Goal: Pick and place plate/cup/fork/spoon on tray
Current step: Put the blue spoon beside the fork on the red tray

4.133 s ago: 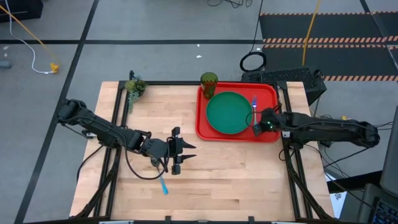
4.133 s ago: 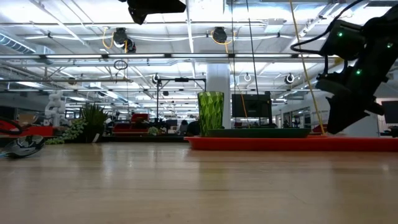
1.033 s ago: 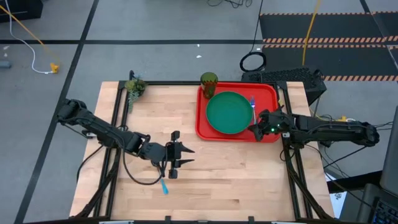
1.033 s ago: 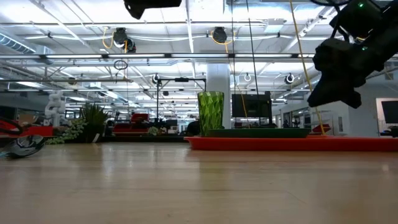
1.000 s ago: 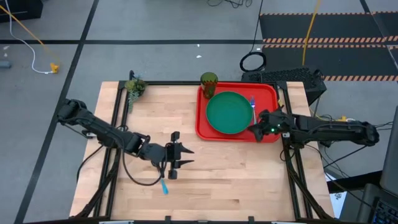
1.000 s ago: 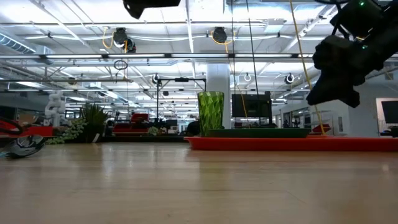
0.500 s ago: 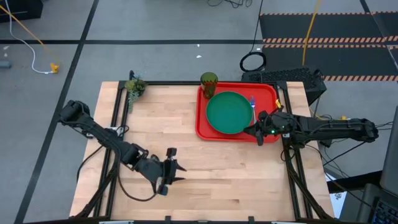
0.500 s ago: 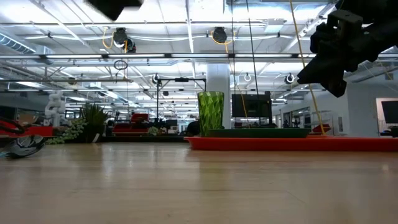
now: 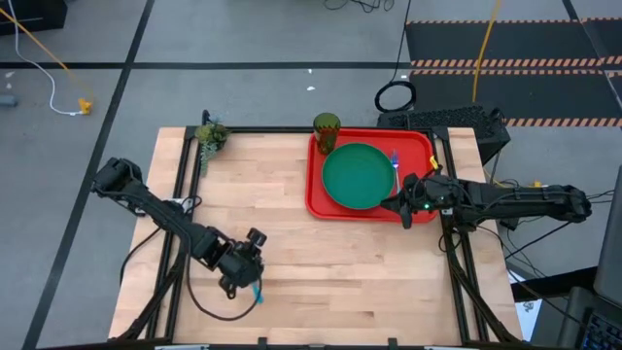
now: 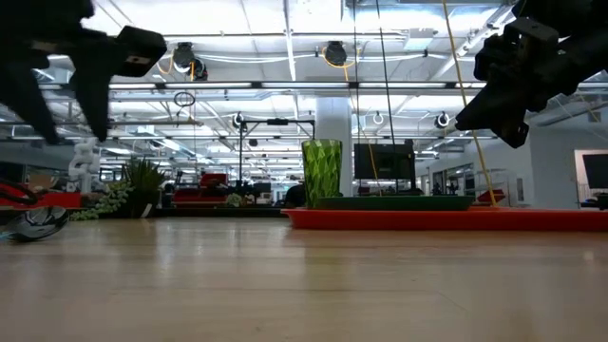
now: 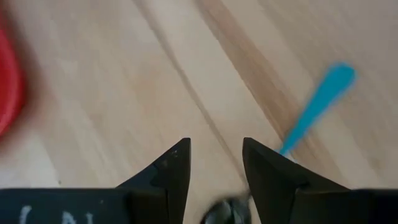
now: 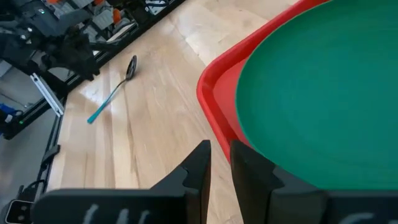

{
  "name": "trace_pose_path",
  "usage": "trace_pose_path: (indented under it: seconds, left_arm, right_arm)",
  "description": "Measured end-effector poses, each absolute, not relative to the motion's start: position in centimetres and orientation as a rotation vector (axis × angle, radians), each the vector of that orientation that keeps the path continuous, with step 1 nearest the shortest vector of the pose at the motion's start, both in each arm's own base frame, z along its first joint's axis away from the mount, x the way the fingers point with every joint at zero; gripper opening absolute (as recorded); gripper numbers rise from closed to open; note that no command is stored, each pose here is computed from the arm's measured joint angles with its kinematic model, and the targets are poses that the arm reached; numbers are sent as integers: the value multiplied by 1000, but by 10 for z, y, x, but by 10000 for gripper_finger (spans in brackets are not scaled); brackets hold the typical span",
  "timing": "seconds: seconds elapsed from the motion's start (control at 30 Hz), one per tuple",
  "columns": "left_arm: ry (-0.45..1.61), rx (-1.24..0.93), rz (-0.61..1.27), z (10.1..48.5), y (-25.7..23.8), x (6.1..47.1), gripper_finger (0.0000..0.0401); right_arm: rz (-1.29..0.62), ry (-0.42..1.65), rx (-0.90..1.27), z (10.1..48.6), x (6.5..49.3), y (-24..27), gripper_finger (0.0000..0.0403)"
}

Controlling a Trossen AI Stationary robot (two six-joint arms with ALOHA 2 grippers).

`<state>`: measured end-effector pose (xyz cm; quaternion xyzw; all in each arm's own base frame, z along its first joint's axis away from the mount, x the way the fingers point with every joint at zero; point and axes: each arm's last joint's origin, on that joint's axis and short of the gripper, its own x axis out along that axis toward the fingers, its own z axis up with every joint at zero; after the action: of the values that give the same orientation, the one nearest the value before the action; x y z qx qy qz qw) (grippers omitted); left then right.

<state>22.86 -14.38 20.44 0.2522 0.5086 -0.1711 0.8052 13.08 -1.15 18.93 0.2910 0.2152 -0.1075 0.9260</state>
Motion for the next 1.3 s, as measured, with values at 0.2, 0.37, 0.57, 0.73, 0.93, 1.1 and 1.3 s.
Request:
trace_pose_path:
  seconds: [0.2,0.37,0.57,0.73,0.93,1.1,1.3]
  left_arm:
    - [1113,633,-503,203,-144,225,149]
    - [1144,686,-530,194,-145,228,149]
    - [1251,774,-583,165,-150,234,149]
    - [1307,806,-632,148,-152,237,149]
    - [1321,808,-665,145,-153,237,149]
    - [1282,795,-682,156,-154,233,149]
    - [1256,776,-690,168,-151,230,149]
  right_arm:
    - [-222,442,595,189,131,-12,54]
    - [-227,440,586,189,131,-12,54]
    - [-230,438,586,189,131,-12,54]
    - [-247,433,583,189,131,-12,54]
    - [-248,436,583,189,131,-12,54]
    - [-248,437,583,189,131,-12,54]
    - [-249,437,584,189,131,-12,54]
